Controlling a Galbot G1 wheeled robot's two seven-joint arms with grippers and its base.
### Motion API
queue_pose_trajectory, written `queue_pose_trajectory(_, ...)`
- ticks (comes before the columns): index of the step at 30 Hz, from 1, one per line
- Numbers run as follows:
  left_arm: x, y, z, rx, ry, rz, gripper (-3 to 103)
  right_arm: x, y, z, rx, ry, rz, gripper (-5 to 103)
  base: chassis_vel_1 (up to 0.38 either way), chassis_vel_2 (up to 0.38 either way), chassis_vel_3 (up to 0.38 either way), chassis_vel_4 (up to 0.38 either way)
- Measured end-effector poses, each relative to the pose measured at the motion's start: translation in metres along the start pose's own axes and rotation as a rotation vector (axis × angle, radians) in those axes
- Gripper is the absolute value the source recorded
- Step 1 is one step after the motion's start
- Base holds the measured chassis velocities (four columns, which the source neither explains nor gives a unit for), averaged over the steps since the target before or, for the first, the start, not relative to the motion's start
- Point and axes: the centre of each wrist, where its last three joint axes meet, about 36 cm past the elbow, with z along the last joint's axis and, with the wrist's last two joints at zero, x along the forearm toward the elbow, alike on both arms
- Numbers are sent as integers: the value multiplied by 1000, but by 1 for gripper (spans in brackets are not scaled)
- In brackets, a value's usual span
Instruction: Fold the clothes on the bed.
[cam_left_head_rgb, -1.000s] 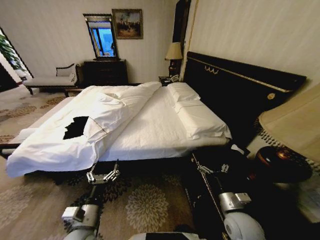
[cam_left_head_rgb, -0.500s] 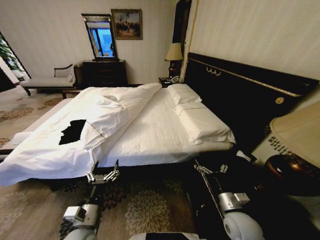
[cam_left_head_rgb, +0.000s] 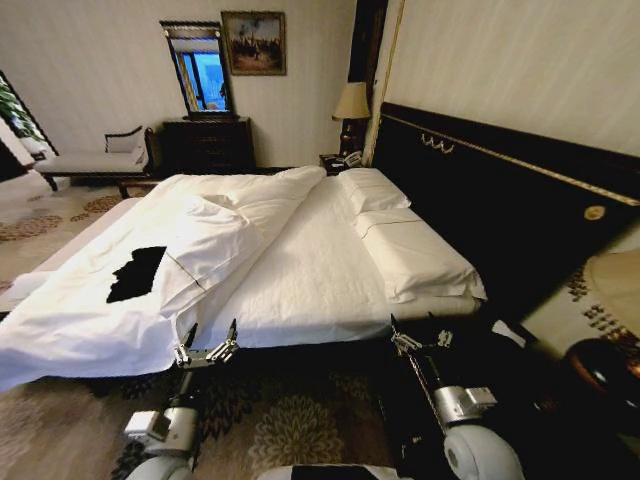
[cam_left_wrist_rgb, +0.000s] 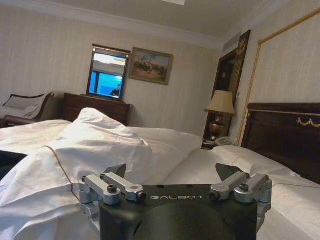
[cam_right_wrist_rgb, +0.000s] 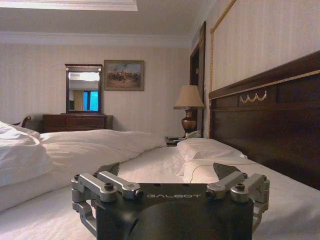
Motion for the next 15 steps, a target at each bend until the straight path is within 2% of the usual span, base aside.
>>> queue_pose_trajectory(15, 1, 2, -5, -16, -7, 2, 100, 5, 4, 4, -3, 0, -7, 100, -119, 122, 123, -126)
